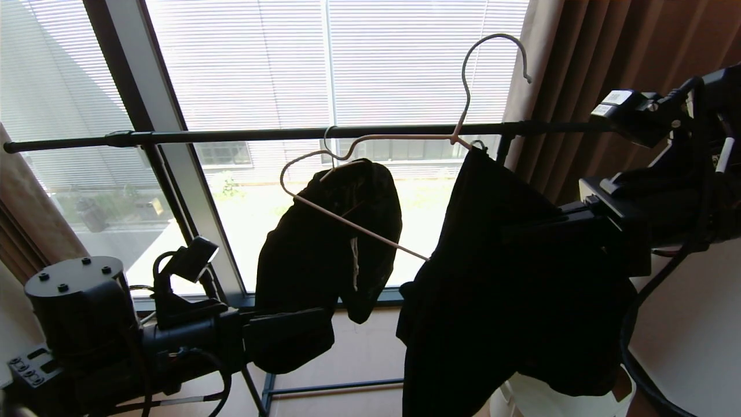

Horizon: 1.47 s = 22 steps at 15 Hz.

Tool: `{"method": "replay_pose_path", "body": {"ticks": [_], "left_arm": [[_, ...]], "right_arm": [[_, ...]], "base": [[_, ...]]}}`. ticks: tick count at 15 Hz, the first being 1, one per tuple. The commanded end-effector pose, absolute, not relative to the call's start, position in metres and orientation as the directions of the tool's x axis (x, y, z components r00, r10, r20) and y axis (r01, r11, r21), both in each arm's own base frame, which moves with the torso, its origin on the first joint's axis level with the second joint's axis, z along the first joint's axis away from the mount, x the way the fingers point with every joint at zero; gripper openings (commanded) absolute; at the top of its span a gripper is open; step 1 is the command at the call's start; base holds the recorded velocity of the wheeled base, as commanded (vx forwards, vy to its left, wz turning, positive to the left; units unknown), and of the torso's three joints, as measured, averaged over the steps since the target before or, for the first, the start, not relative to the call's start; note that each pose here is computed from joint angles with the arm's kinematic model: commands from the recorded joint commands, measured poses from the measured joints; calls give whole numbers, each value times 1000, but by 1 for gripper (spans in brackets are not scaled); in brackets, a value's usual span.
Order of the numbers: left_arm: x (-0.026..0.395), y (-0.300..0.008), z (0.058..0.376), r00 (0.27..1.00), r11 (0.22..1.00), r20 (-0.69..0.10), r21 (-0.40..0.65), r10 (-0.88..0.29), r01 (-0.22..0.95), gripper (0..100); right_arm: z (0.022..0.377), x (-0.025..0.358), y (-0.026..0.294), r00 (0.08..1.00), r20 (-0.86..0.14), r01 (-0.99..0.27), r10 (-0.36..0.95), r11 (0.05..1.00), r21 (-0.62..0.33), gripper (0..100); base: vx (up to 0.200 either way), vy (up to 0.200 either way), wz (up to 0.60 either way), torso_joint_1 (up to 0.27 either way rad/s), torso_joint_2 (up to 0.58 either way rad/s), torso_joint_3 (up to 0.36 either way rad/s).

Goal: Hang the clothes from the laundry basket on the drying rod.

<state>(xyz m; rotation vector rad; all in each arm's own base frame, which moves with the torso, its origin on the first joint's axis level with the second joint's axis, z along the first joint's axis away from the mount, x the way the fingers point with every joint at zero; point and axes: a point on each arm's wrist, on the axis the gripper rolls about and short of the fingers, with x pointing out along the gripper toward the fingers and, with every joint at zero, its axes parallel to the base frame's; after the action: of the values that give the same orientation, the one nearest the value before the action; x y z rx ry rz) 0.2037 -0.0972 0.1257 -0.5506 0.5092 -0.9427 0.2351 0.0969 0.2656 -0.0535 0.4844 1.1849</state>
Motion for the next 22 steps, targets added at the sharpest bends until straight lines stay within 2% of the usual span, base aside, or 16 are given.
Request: {"method": "replay_pose_path", "body": {"ticks": [1,8,13,22], "left_arm": [[218,-110,102,432,435,-190,-680,-882,590,100],[227,-123,88,373,368,-144,-667,-917,648,100],[221,-137,90,322,321,-125,-655,-939,684,100],[220,-164,96,244,247,-94,-636,-965,731,100]], "right_arm": [[265,222,93,265,-364,-912,893,355,207,0],[257,217,94,222,-333,-956,917,271,110,0],[258,210,108,154,-324,-975,933,197,106,0],[256,207,115,120,-325,-980,938,165,114,0]], "base": [[0,0,0,0,0,0],[0,0,0,0,0,0],[0,0,0,0,0,0],[0,0,0,0,0,0]]}}
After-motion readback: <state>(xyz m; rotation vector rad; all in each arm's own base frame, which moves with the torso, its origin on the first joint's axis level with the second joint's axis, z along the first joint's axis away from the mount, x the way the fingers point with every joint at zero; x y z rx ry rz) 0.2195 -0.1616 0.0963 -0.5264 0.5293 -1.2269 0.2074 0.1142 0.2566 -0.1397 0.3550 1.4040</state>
